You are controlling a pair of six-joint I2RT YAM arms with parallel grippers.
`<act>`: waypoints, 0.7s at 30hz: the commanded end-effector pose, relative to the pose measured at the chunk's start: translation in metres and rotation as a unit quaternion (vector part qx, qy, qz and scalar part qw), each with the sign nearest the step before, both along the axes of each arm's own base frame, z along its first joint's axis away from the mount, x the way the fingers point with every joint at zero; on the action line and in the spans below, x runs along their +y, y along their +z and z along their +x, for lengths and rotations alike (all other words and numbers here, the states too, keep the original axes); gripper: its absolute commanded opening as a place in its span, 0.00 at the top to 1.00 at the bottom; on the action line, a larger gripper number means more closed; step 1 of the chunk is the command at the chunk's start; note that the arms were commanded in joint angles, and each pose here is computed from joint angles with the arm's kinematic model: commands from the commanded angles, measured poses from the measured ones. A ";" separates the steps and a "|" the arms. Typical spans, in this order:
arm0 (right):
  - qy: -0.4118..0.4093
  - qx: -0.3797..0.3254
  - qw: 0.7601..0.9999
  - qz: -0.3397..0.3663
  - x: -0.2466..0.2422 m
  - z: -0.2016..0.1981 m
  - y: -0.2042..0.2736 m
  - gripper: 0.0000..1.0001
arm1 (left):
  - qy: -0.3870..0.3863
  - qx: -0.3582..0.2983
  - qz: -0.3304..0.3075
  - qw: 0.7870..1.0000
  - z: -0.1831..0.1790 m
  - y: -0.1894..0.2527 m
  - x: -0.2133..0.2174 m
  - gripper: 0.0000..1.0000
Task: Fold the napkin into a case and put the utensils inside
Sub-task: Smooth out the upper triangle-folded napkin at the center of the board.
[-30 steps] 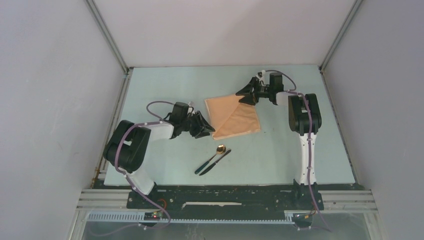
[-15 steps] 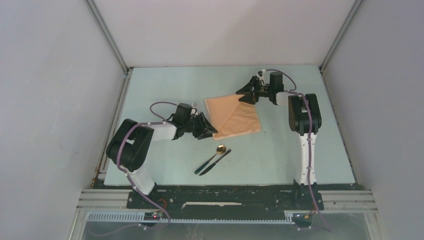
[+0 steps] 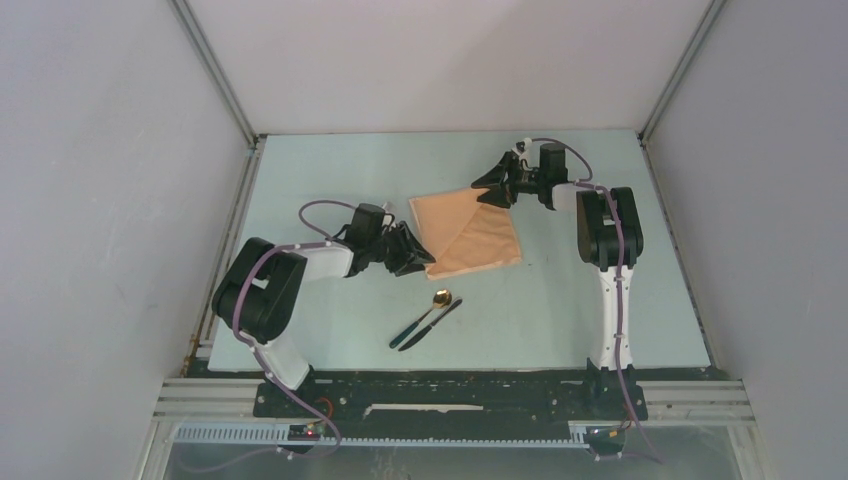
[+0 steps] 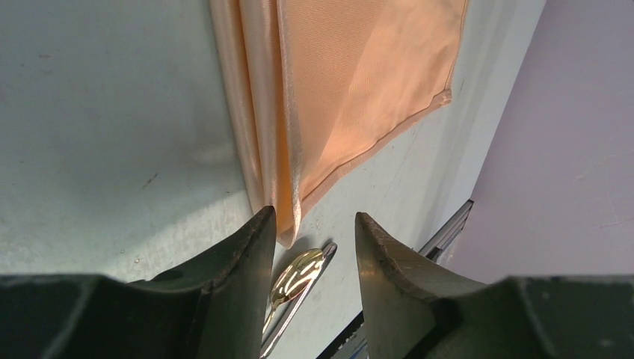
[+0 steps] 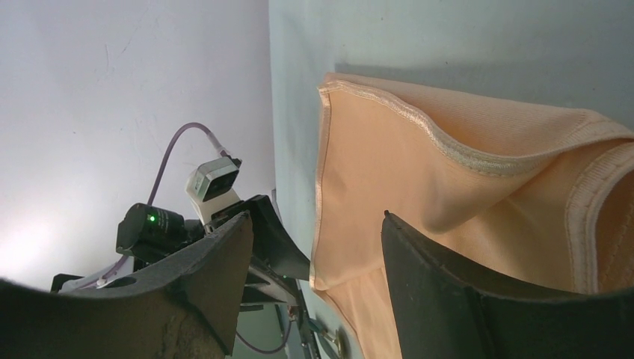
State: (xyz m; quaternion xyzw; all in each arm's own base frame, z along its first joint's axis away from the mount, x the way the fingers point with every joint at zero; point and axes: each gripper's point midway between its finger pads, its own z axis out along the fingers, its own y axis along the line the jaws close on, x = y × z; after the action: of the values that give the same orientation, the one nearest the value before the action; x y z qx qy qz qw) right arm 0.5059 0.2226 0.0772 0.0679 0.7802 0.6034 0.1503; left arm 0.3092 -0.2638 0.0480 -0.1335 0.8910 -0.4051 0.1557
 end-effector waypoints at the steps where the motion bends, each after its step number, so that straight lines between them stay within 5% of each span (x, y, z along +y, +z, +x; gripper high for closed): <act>1: 0.009 -0.021 1.000 0.010 0.004 0.000 0.013 0.28 | -0.009 -0.038 -0.009 0.999 0.010 0.023 -0.007 0.52; 21: -0.017 -0.018 1.000 -0.002 0.007 0.012 0.006 0.24 | -0.014 0.001 -0.021 1.000 -0.007 -0.015 -0.011 0.52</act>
State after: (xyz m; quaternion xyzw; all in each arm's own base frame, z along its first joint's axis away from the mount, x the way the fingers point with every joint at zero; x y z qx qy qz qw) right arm 0.5090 0.2244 0.0781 0.0764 0.7800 0.6018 0.1536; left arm 0.3027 -0.2735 0.0358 -0.1232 0.8874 -0.4198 0.1449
